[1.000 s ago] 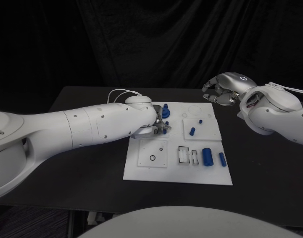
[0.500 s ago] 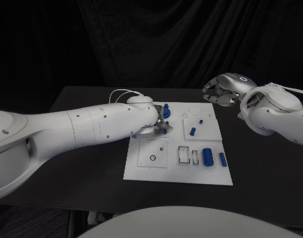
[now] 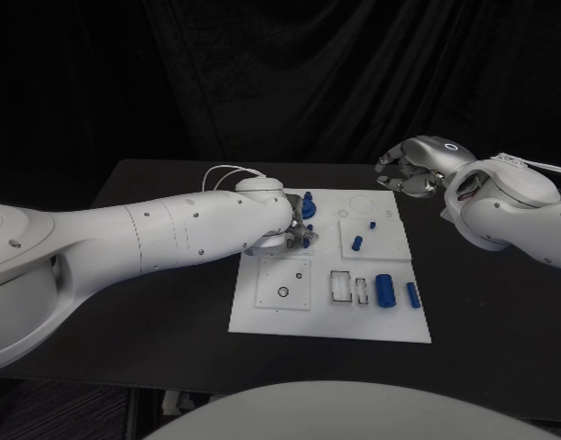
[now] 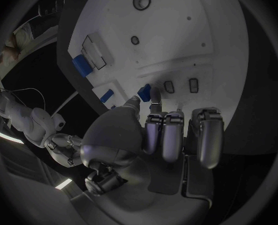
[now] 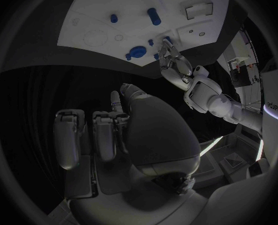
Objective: Assemble the parts on the task board
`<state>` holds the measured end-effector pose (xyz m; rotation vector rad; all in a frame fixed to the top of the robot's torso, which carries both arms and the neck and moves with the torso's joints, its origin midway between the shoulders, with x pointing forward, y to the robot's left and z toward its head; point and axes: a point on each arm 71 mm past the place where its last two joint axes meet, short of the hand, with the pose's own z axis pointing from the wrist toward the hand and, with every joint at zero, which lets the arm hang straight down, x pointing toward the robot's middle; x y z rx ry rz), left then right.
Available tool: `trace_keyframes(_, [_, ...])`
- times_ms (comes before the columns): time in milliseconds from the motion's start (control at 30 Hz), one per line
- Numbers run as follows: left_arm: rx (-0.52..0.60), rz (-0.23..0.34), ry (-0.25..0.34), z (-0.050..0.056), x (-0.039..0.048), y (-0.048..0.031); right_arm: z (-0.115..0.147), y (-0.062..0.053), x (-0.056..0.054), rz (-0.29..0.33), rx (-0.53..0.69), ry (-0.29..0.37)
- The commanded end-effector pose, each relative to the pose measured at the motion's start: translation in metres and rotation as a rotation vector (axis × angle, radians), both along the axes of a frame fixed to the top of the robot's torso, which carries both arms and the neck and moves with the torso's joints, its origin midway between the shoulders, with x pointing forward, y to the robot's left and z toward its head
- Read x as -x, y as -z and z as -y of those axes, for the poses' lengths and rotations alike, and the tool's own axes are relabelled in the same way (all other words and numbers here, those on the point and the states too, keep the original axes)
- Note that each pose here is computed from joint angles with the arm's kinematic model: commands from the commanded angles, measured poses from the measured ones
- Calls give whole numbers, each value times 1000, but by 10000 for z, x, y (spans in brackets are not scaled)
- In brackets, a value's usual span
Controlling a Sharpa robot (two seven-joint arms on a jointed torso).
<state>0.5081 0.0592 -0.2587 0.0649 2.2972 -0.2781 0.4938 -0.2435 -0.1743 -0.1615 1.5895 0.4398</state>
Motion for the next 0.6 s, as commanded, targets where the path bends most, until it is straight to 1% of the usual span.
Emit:
trace_keyframes(33, [8,-10,21,32,18,13,10,16,0,-11,8,16])
trace_keyframes(600, [5,-22,30,29,33,39,10,22,-6,-18,13,19])
